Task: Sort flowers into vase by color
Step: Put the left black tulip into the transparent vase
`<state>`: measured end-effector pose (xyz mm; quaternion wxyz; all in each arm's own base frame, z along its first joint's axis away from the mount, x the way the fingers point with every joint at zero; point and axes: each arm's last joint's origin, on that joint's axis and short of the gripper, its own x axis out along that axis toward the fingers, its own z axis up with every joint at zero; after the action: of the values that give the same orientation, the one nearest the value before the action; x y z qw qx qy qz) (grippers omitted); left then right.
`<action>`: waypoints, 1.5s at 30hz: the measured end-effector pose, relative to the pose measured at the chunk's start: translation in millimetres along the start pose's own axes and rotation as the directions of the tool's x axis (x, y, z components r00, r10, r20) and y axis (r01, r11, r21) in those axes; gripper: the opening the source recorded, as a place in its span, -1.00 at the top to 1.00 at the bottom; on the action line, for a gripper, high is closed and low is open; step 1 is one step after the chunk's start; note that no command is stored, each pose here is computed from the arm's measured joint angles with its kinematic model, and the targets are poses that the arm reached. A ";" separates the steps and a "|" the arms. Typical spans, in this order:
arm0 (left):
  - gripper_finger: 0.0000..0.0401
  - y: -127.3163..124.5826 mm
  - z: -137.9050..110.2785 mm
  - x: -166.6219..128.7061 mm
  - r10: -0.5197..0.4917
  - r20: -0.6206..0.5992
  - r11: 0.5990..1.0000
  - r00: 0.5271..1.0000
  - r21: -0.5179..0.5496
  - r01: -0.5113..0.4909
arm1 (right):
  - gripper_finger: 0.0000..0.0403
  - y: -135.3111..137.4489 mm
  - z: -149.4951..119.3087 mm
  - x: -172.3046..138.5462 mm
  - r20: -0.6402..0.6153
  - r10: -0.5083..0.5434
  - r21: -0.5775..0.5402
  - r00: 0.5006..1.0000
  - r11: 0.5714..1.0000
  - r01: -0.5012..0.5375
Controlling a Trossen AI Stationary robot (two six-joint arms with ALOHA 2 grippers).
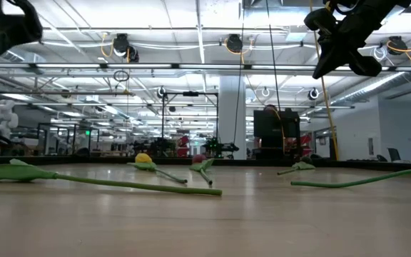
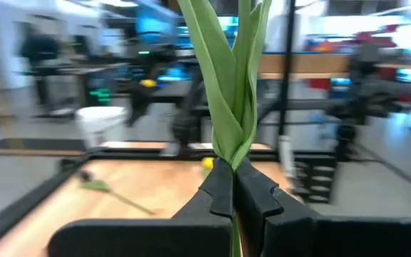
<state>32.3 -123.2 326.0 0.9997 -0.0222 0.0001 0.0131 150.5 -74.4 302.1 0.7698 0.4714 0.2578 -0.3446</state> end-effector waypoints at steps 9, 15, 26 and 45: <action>1.00 -6.6 -1.0 39.8 0.263 -0.016 0.965 0.965 0.004 -0.263 | 1.00 0.0 0.0 0.0 0.000 0.000 0.000 1.000 1.000 0.000; 1.00 -4.0 24.0 71.7 0.204 -0.183 0.962 0.962 0.219 -0.162 | 1.00 0.0 0.0 0.0 0.000 0.000 0.000 1.000 1.000 0.000; 1.00 30.4 129.9 100.5 -0.104 0.035 0.948 0.994 0.305 0.089 | 1.00 0.0 0.0 0.0 0.000 0.000 0.000 1.000 1.000 0.000; 1.00 65.9 84.2 121.3 -0.698 -0.123 0.706 0.705 0.044 0.707 | 1.00 0.0 0.0 0.0 0.000 0.000 0.000 1.000 1.000 0.000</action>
<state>151.7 -50.5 407.1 0.9280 0.0226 0.0408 -0.3697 150.5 -74.3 302.1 0.7698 0.4714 0.2577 -0.3446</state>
